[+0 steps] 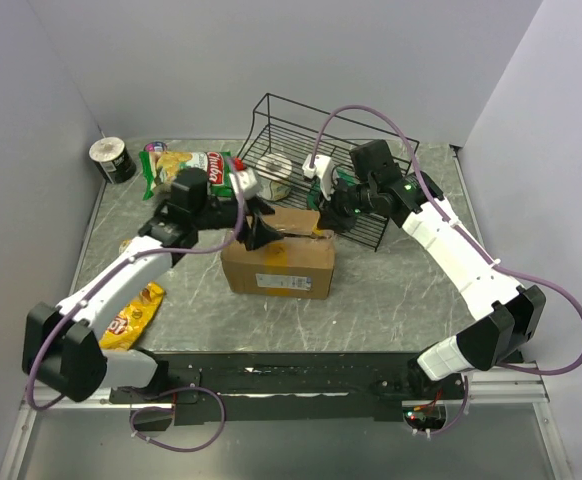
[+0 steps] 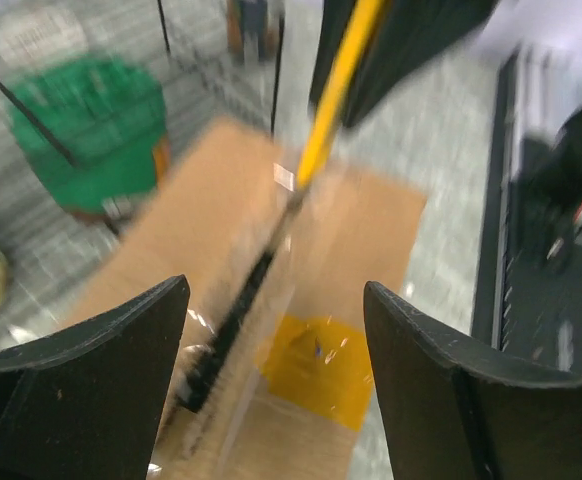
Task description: Unpack the express box
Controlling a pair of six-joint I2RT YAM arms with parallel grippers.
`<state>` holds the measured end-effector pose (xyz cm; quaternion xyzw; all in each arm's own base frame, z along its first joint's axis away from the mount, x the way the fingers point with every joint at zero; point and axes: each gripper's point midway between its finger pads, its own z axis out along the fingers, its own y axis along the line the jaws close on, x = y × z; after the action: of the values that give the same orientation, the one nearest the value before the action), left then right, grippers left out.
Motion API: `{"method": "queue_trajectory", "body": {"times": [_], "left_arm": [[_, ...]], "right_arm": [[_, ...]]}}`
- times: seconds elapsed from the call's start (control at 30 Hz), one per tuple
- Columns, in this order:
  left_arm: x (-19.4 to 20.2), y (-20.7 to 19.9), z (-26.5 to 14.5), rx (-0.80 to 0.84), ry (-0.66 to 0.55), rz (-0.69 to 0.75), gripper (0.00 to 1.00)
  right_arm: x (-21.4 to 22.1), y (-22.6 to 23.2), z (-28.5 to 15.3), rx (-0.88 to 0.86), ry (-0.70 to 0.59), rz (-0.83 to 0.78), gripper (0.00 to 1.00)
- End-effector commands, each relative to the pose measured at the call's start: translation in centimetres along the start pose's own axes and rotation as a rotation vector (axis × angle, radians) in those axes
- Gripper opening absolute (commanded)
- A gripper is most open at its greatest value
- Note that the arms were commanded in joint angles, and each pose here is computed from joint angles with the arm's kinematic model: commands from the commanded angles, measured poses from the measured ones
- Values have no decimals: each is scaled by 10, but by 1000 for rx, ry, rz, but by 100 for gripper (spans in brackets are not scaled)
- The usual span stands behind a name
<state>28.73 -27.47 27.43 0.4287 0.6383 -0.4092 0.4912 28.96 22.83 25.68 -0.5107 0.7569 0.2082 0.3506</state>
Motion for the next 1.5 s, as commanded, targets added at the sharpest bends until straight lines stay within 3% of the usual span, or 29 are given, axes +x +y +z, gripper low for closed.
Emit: {"method": "queue_trajectory", "body": {"times": [0.0,0.3,0.57,1.0,1.2,1.33,1.47], "left_arm": [[51,7,12,-12,126,116,76],[92,9,14,29,245,222,77],[103,10,12,20,270,214,77],[135,9,10,31,343,171,75],[149,11,12,45,383,141,73],[148,12,13,47,381,140,73],[144,12,16,48,365,132,73]], "right_arm": [[14,-2,-14,24,63,-17,0],[18,-4,-18,-18,33,-136,0],[23,-20,-23,-17,38,-314,0],[31,-39,-31,-41,52,-385,0],[21,-37,-41,-41,-16,-406,0],[13,-43,-41,-2,-52,-402,0],[10,-46,-33,24,-74,-299,0]]}}
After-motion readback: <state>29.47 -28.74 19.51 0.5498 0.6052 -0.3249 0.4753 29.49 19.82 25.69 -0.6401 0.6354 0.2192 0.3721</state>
